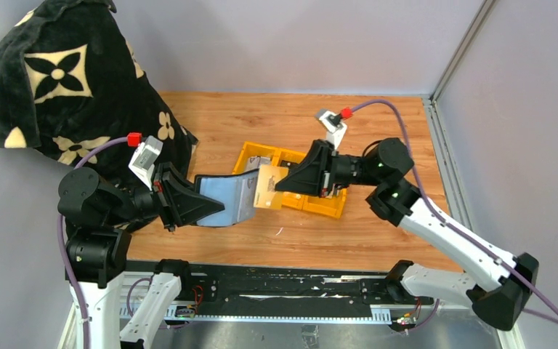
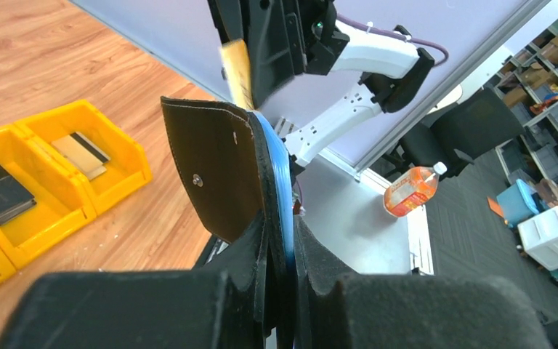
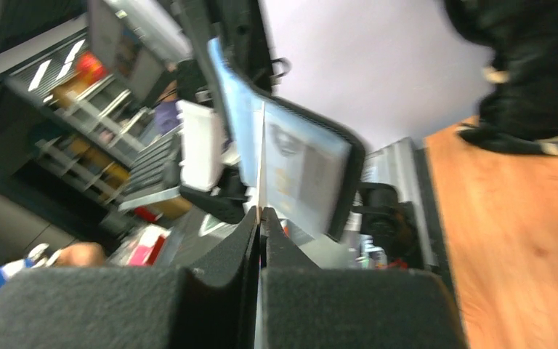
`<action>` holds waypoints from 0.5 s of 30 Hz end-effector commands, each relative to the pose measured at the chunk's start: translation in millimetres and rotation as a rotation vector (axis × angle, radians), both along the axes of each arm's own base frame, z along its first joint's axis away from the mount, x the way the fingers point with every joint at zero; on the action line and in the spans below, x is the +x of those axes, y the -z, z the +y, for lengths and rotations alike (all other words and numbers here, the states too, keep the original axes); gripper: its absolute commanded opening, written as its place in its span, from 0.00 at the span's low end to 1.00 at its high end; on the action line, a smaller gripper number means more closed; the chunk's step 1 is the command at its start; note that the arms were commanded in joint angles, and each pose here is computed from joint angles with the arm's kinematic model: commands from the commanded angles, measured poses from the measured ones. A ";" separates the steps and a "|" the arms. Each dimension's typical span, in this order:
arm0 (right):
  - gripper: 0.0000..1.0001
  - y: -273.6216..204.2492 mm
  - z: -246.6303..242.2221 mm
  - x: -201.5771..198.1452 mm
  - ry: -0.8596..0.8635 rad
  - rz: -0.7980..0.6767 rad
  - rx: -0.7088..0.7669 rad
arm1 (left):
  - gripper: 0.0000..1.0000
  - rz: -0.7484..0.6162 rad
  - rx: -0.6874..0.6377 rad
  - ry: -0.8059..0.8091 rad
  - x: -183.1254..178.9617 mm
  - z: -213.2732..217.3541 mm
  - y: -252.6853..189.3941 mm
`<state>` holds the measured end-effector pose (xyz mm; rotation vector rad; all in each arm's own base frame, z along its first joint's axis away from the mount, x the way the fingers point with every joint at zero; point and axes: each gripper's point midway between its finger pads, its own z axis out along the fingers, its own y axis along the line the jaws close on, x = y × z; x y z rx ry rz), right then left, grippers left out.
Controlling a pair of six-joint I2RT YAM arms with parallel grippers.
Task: Take the credit cards out of the card holder
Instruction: Place the credit card in the storage box.
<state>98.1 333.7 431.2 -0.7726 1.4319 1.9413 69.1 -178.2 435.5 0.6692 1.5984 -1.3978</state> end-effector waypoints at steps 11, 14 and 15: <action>0.00 187.8 -150.3 146.3 0.822 0.311 -0.693 | 0.00 -0.184 0.005 0.071 -25.2 -0.3 -23.1; 0.00 226.0 -167.1 160.7 0.902 0.343 -0.805 | 0.00 -0.201 0.007 0.061 -27.6 0.2 -22.9; 0.00 236.0 -169.6 165.1 0.912 0.351 -0.836 | 0.00 -0.202 0.008 0.059 -27.7 0.3 -22.1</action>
